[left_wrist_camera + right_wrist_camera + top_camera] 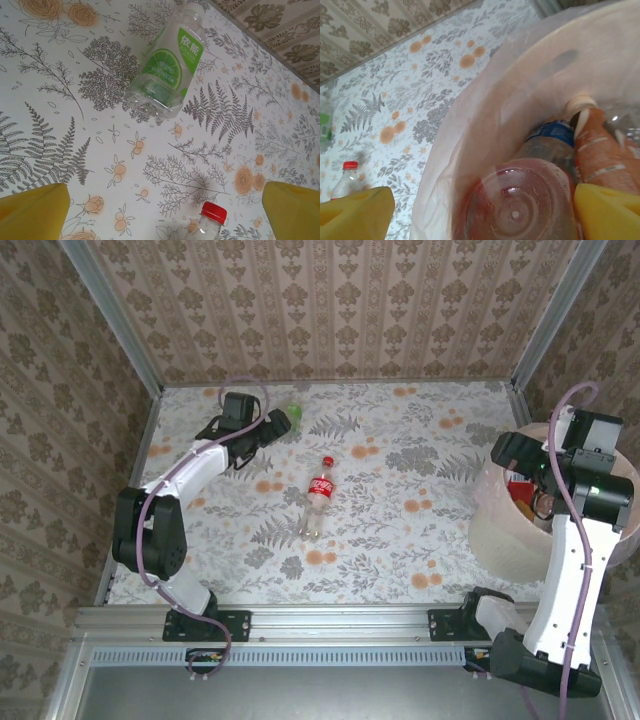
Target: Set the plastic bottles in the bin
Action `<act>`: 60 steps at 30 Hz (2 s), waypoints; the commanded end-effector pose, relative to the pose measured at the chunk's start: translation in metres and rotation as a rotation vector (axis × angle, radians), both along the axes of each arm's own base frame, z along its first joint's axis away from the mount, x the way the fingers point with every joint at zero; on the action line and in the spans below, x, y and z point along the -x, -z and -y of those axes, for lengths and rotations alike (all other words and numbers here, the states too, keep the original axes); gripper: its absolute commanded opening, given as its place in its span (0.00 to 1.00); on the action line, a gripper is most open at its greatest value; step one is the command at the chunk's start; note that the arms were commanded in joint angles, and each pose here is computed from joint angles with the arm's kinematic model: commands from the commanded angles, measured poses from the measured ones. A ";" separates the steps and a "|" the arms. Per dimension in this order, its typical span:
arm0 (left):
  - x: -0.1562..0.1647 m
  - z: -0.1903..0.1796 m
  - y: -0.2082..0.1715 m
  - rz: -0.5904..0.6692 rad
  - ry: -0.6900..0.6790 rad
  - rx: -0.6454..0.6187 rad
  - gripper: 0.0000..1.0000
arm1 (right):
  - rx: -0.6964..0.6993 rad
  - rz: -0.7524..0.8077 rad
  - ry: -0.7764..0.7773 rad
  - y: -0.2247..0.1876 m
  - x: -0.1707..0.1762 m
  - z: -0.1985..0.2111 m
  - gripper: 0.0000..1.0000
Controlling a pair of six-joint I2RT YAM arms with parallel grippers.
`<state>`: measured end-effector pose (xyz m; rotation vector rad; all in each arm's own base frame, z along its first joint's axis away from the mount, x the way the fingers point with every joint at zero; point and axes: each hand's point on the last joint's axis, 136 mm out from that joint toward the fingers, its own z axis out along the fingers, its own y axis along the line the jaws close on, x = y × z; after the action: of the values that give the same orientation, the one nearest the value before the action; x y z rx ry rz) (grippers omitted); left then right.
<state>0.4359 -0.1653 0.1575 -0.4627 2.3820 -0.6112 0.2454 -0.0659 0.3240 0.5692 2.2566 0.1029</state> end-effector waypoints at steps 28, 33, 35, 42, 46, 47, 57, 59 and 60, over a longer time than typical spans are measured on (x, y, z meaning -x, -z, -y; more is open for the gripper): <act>-0.034 0.002 -0.005 0.087 0.111 -0.097 1.00 | -0.028 0.034 0.083 0.008 -0.019 0.009 1.00; -0.036 0.003 -0.004 0.084 0.122 -0.103 1.00 | -0.109 0.098 -0.041 -0.003 -0.024 -0.017 1.00; -0.037 0.004 -0.002 0.081 0.132 -0.106 1.00 | -0.114 0.121 -0.047 -0.010 -0.023 -0.020 1.00; -0.048 0.009 0.005 0.072 0.198 -0.132 1.00 | -0.155 0.280 -0.168 -0.048 -0.018 -0.051 1.00; -0.057 0.011 0.011 0.072 0.225 -0.162 1.00 | -0.114 0.299 -0.249 -0.054 -0.022 -0.076 1.00; -0.060 0.013 0.014 0.074 0.235 -0.171 1.00 | -0.092 0.296 -0.274 -0.053 -0.025 -0.084 1.00; -0.085 0.038 0.039 0.054 0.388 -0.218 1.00 | -0.056 0.248 -0.393 -0.031 -0.062 -0.136 1.00; -0.087 0.042 0.048 0.036 0.401 -0.237 1.00 | -0.049 0.234 -0.406 -0.027 -0.064 -0.141 1.00; -0.089 0.040 0.056 0.017 0.392 -0.264 1.00 | -0.046 0.231 -0.408 -0.026 -0.065 -0.143 1.00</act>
<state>0.5272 -0.2012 0.1140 0.0588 2.4569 -0.4991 0.3046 0.0798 0.3441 0.0744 2.1524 0.4400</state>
